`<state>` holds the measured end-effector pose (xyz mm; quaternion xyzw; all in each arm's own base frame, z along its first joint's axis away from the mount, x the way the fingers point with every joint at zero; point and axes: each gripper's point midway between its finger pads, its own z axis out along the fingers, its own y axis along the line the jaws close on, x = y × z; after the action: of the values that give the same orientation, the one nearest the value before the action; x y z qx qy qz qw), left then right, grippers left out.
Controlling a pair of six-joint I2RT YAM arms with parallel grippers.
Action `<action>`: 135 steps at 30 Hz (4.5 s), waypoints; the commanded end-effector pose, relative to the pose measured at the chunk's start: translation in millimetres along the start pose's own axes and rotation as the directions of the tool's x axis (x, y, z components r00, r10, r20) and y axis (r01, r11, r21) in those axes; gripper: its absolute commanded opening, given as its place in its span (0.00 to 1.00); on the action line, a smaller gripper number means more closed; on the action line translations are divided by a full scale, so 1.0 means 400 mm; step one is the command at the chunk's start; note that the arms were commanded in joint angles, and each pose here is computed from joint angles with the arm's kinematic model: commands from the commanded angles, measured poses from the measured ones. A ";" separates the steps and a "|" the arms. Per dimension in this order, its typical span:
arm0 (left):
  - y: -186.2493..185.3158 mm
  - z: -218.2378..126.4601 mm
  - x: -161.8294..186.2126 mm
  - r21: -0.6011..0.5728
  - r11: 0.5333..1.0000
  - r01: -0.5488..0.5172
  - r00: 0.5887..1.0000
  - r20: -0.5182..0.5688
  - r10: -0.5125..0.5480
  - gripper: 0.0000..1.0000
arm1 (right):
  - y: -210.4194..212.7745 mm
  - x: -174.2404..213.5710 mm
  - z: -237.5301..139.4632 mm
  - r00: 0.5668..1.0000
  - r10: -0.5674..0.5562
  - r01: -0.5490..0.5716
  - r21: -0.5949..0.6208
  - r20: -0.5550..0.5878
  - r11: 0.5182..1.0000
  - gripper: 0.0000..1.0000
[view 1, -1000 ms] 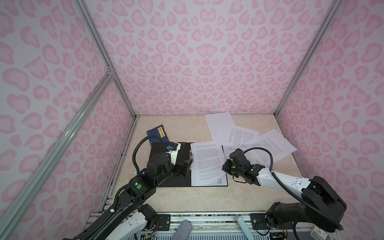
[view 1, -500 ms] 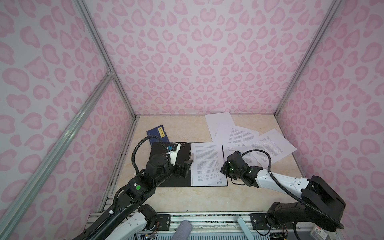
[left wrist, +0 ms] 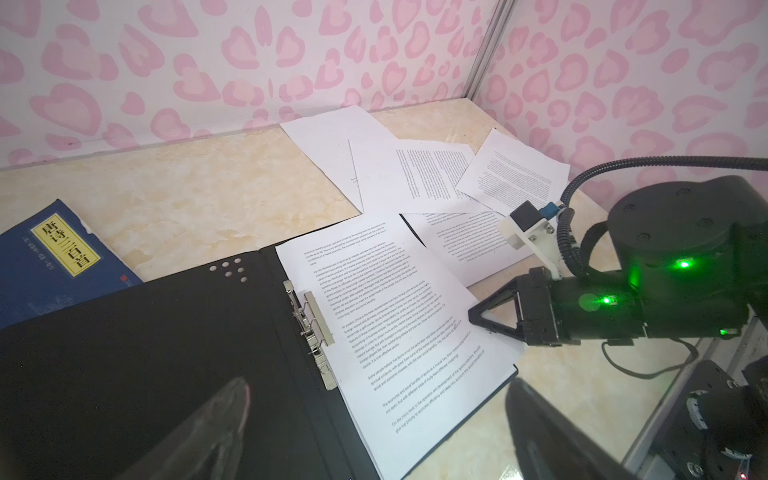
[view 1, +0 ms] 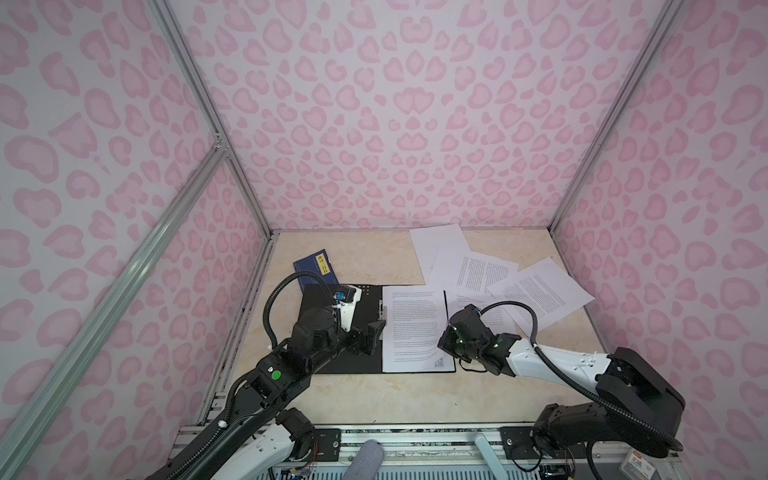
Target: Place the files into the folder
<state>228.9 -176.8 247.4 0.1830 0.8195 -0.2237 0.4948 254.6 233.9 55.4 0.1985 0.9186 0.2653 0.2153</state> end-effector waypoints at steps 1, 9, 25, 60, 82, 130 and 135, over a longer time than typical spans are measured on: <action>-0.007 -0.006 -0.020 0.013 1.000 0.005 1.000 0.027 -0.006 0.97 | 0.003 0.001 0.007 1.000 0.009 -0.009 -0.010 0.005 1.000 0.00; -0.007 -0.003 -0.019 0.012 1.000 0.007 1.000 0.023 -0.007 0.97 | -0.002 0.003 0.009 1.000 0.006 -0.006 -0.002 0.003 1.000 0.00; -0.010 0.007 -0.014 0.018 1.000 0.007 1.000 0.008 -0.007 0.97 | -0.021 0.013 -0.008 0.999 -0.036 0.036 0.002 -0.008 0.999 0.00; 0.015 0.022 -0.001 -0.041 0.999 0.020 1.000 -0.017 -0.021 0.97 | -0.225 -0.204 -0.182 0.989 0.036 -0.073 0.256 0.145 0.964 0.98; -0.076 0.061 0.103 0.088 0.944 0.317 0.916 -0.285 -0.281 0.97 | -0.538 -0.728 -0.100 0.954 0.117 -0.230 0.423 0.275 0.877 0.91; -0.587 0.784 0.213 0.436 0.877 0.202 0.799 -0.592 0.110 0.88 | -0.734 -0.477 -0.297 0.806 0.447 -0.579 0.357 0.388 0.733 0.97; -0.608 0.813 0.269 0.448 0.867 0.216 0.775 -0.620 0.127 0.88 | -0.737 -0.458 -0.298 0.805 0.458 -0.583 0.356 0.377 0.731 0.97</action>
<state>299.0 -544.2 72.3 0.3419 0.8574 -0.3584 0.1398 273.7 -133.0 31.7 0.5312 0.8215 0.0615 0.1979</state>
